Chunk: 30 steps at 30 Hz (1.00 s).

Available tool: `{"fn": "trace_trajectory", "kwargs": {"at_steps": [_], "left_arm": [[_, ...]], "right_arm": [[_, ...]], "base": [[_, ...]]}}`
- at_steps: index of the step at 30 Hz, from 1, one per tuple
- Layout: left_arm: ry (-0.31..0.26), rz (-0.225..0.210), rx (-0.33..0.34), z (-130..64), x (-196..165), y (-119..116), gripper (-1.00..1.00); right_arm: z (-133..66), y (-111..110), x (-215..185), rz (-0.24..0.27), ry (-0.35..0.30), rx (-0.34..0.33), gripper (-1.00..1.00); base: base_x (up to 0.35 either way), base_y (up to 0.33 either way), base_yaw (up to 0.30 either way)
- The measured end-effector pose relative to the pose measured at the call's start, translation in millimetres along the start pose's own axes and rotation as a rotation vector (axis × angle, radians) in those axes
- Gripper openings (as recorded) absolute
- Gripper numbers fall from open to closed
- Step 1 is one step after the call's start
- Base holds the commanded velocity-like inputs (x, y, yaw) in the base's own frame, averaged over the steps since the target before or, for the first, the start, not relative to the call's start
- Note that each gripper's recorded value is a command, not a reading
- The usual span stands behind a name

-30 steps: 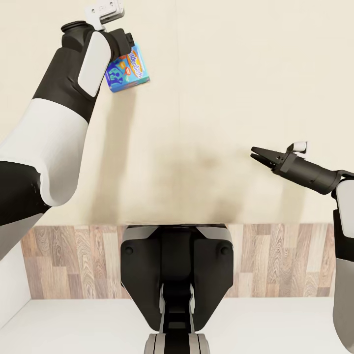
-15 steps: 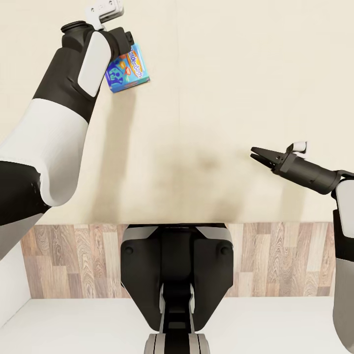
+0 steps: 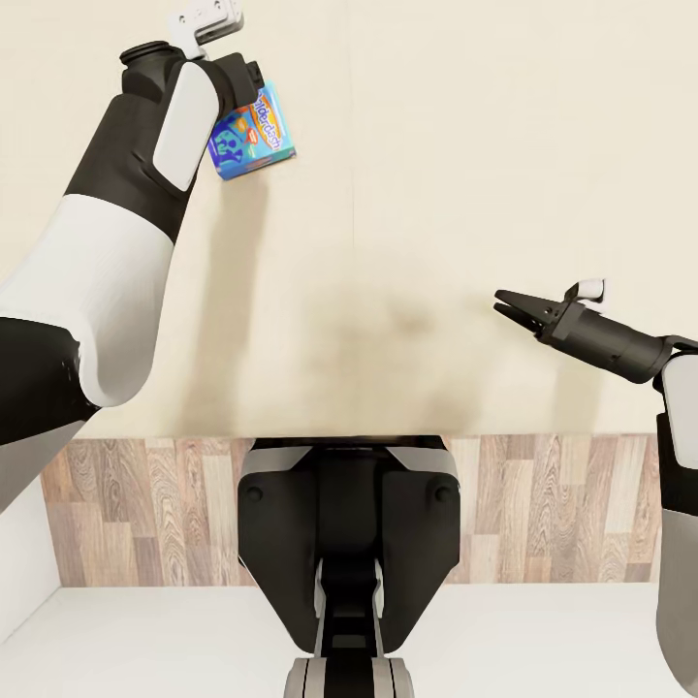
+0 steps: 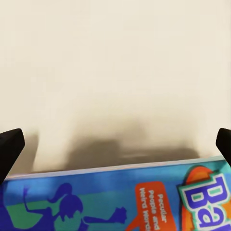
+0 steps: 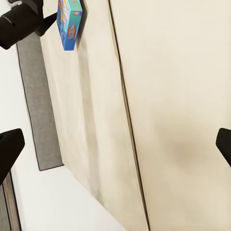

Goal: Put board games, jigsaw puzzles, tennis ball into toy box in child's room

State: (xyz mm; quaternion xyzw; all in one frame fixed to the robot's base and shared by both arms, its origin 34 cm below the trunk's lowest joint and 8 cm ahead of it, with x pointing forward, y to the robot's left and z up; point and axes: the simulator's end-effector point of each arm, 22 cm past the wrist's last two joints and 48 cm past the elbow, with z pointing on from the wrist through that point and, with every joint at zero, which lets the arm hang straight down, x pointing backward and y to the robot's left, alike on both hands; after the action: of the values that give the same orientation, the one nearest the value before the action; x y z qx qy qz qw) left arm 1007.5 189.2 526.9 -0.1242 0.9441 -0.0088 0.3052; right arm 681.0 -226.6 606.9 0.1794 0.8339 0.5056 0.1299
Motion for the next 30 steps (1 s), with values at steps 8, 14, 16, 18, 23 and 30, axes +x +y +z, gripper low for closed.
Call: {"fn": "trace_trajectory", "kwargs": {"at_steps": [8, 14, 16, 18, 23, 30], "left_arm": [[0.000, 0.000, 0.000, 0.1, -0.1, 0.4, 1.00], [0.000, -0.001, 0.000, 0.1, -0.1, 0.4, 1.00], [0.000, -0.001, 0.000, 0.1, -0.1, 0.4, 1.00], [0.000, 0.000, 0.000, 0.1, -0.1, 0.4, 1.00], [0.000, 0.000, 0.000, 0.1, -0.2, 0.4, 1.00], [0.000, 0.001, -0.001, 0.1, 0.2, 0.6, 1.00]], "right_arm": [[0.1, 0.0, 0.2, 0.000, 0.001, 0.000, 1.00], [0.2, 0.1, 0.2, 0.000, 0.001, 0.000, 1.00], [0.2, 0.1, 0.2, 0.000, 0.001, 0.000, 1.00], [0.2, 0.1, 0.2, 0.000, 0.001, 0.000, 1.00], [0.0, 0.0, 0.0, 0.000, 0.000, 0.000, 1.00], [-0.3, -0.1, -0.3, 0.000, -0.001, 0.000, 1.00]], "base": [[0.000, 0.000, 0.000], [0.000, 0.000, 0.000], [0.000, 0.000, 0.000], [0.000, 0.000, 0.000], [0.000, 0.000, 0.000], [0.000, 0.000, 0.000]]}}
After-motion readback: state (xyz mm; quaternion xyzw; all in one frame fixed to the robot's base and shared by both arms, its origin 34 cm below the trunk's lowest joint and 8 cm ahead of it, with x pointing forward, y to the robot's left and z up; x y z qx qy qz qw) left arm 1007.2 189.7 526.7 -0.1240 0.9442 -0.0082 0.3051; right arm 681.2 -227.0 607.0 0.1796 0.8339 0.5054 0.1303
